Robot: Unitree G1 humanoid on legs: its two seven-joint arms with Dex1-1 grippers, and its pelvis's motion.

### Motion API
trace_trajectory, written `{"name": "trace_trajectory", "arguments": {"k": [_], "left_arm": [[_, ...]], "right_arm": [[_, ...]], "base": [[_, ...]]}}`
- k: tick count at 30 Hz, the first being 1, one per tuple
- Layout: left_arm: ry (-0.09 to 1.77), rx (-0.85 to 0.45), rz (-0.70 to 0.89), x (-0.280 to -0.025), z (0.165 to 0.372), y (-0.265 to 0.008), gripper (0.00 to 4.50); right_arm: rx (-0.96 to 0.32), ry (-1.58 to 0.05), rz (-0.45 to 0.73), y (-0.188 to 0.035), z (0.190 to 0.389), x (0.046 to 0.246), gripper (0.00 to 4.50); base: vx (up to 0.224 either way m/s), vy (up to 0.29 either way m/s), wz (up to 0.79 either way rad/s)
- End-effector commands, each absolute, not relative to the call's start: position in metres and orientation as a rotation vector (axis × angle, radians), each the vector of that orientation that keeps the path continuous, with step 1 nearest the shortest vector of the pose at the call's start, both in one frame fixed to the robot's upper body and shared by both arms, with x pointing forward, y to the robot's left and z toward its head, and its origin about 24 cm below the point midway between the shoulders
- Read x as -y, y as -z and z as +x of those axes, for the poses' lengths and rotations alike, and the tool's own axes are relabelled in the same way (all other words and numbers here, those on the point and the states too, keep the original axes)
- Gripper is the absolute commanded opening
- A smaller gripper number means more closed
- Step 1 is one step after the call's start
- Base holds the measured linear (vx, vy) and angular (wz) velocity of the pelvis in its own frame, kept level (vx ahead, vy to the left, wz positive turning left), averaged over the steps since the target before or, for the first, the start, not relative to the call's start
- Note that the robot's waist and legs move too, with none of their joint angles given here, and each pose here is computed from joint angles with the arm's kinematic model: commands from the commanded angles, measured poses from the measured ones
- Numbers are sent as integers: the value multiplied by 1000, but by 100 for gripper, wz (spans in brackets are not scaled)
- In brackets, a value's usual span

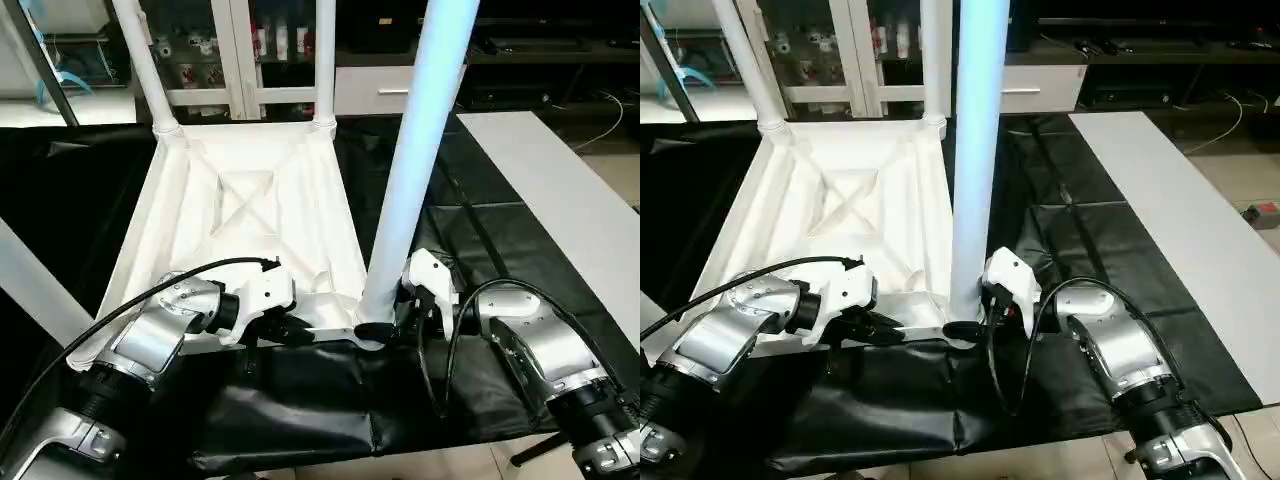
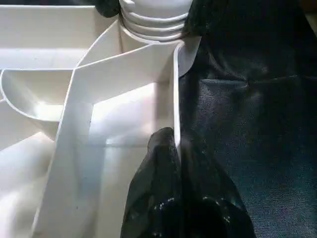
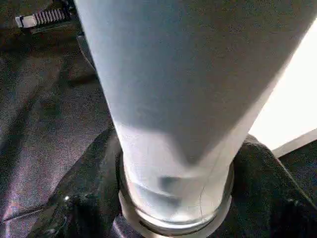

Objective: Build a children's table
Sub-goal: Rotate leg to tighten

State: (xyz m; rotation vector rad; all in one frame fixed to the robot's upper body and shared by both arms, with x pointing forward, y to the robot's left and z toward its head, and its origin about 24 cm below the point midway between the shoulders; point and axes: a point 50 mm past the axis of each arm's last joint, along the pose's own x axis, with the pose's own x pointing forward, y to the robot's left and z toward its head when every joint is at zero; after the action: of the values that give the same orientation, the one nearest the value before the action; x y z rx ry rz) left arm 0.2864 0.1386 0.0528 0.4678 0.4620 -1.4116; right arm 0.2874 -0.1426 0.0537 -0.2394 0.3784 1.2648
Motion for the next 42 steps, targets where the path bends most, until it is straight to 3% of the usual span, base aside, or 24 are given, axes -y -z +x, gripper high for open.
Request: {"name": "trace_trajectory", "arguments": {"k": [1,5,8,10,11,12,18,19,22,28,31,38,39,42], "left_arm": [[1466,-475,459,-131,282,-49,0],[1440,-462,448,-129,286,-48,0],[1357,-451,443,-126,296,-46,0],[1225,-395,435,-117,316,-48,0],[1225,-395,435,-117,316,-48,0],[1183,-378,435,-113,323,-50,0],[1095,-364,452,-108,336,-55,0],[1067,-345,451,-102,342,-59,0],[1054,-330,441,-98,345,-59,0],[1054,-325,437,-97,345,-60,0],[1076,-338,459,-104,339,-55,0],[1146,-357,466,-112,326,-52,0],[1202,-376,462,-115,318,-50,0],[1299,-389,448,-117,306,-49,0]], "right_arm": [[-354,-1261,-250,-58,291,139,268],[-319,-1124,-177,-56,299,134,267],[-283,-874,-102,-50,312,129,267],[-268,-645,-36,-43,324,120,267],[-268,-645,-36,-43,324,120,267],[-272,-536,-20,-40,330,115,267],[-250,-333,8,-42,344,99,267],[-233,-194,-31,-45,349,93,266],[-218,-90,-87,-44,350,84,266],[-213,-201,-5,-43,346,65,266],[-177,-358,-9,-49,342,61,336],[-178,-455,27,-57,339,83,380],[-187,-542,12,-60,335,96,392],[-187,-707,0,-64,325,110,392]], "base": [[0,0,0],[0,0,0],[0,0,0],[0,0,0],[0,0,0],[0,0,0],[0,0,0],[0,0,0],[0,0,0],[0,0,0],[0,0,0],[0,0,0],[0,0,0],[0,0,0]]}}
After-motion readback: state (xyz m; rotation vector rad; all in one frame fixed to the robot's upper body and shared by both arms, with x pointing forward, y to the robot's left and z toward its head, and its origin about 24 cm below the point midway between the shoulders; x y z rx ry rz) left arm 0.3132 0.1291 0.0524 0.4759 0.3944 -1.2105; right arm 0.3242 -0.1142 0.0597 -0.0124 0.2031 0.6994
